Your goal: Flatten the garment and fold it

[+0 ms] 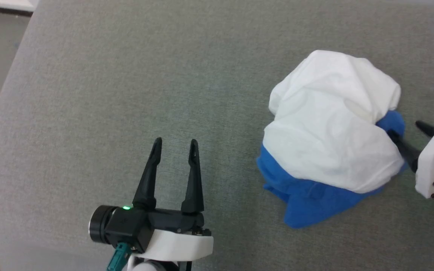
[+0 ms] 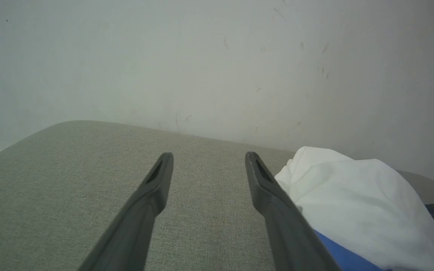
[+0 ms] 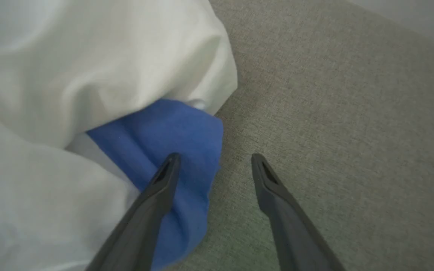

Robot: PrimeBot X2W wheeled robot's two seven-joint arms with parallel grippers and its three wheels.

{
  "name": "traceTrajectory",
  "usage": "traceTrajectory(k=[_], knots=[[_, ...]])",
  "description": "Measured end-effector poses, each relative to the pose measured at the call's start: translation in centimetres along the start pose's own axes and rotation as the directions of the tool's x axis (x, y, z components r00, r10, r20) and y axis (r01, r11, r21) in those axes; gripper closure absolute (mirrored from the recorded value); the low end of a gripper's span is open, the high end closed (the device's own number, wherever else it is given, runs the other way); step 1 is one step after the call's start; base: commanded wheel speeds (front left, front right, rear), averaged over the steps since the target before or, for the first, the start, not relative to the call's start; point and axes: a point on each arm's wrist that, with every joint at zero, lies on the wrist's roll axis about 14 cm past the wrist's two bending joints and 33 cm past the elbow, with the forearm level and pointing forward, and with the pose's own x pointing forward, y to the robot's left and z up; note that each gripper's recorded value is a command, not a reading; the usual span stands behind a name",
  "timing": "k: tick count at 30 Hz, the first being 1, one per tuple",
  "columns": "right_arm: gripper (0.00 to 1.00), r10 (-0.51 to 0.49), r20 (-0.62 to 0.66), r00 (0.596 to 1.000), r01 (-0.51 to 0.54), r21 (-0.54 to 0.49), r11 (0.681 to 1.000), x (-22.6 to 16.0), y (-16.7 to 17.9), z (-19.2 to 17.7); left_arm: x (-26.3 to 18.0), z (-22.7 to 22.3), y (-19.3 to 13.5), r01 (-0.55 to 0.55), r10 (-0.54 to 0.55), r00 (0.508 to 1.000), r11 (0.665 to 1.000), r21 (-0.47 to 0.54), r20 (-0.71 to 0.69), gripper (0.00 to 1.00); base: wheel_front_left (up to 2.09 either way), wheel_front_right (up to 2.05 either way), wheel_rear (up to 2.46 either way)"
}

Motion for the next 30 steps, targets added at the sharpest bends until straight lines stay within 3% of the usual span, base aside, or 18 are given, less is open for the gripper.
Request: traceTrajectory(k=[3,4,5,6,7,12,16,20,23,26,28,30], knots=[[0.00,0.056,-0.081,0.995,-0.055,0.014,0.998,1.5,1.5,-2.1,0.1,-0.2,0.3,-0.011,0.011,1.000,1.000,0.002,-0.007,0.00,0.00,0.00,0.00],[0.07,0.073,-0.100,0.992,-0.071,0.024,0.997,1.8,1.9,-2.7,0.0,-0.3,0.4,-0.016,0.016,1.000,1.000,0.004,-0.010,0.00,0.00,0.00,0.00],[0.44,0.082,-0.108,0.991,-0.079,0.032,0.996,2.1,2.2,-3.0,0.0,-0.4,0.5,-0.022,0.022,1.000,1.000,0.005,-0.013,0.00,0.00,0.00,0.00],[0.64,0.084,-0.107,0.991,-0.081,0.032,0.996,2.3,2.2,-2.9,0.0,-0.4,0.7,-0.029,0.030,0.999,1.000,0.008,-0.015,0.00,0.00,0.00,0.00],[1.00,0.084,-0.095,0.992,-0.082,0.027,0.996,2.5,2.2,-2.6,-0.1,-0.4,0.8,-0.032,0.032,0.999,0.999,0.009,-0.016,0.00,0.00,0.00,0.00],[1.00,0.063,0.006,0.998,-0.063,0.024,0.998,2.5,1.8,-0.4,-0.1,-0.2,0.8,-0.035,0.035,0.999,0.999,0.008,-0.010,0.00,0.00,0.00,0.00],[1.00,0.002,0.182,0.983,-0.009,0.039,0.999,0.6,-0.2,4.9,-0.1,0.2,0.5,-0.024,0.024,1.000,1.000,0.001,0.002,0.00,0.00,0.00,0.00],[1.00,-0.162,0.405,0.900,0.151,0.059,0.987,-4.5,-5.6,11.6,-0.2,0.9,0.2,-0.010,0.010,1.000,1.000,-0.006,0.023,0.00,0.00,0.00,0.00],[1.00,-0.328,0.498,0.803,0.313,0.117,0.943,-9.8,-10.7,13.7,-0.4,1.4,0.0,0.003,-0.002,0.999,1.000,-0.011,0.039,0.00,0.00,0.00,0.00],[1.00,-0.490,0.466,0.737,0.472,0.165,0.866,-14.2,-15.1,11.1,-0.6,1.9,-0.2,0.013,-0.012,0.999,1.000,-0.016,0.052,0.00,0.00,0.00,0.00],[1.00,-0.560,0.371,0.741,0.513,0.226,0.828,-15.3,-16.6,6.7,-0.8,1.8,-0.1,0.014,-0.013,0.999,1.000,-0.018,0.049,0.00,0.00,0.00,0.00],[1.00,-0.590,0.235,0.772,0.533,0.265,0.803,-15.0,-16.7,1.0,-0.9,1.7,-0.1,0.015,-0.014,0.999,1.000,-0.019,0.043,0.00,0.00,0.00,0.00]])
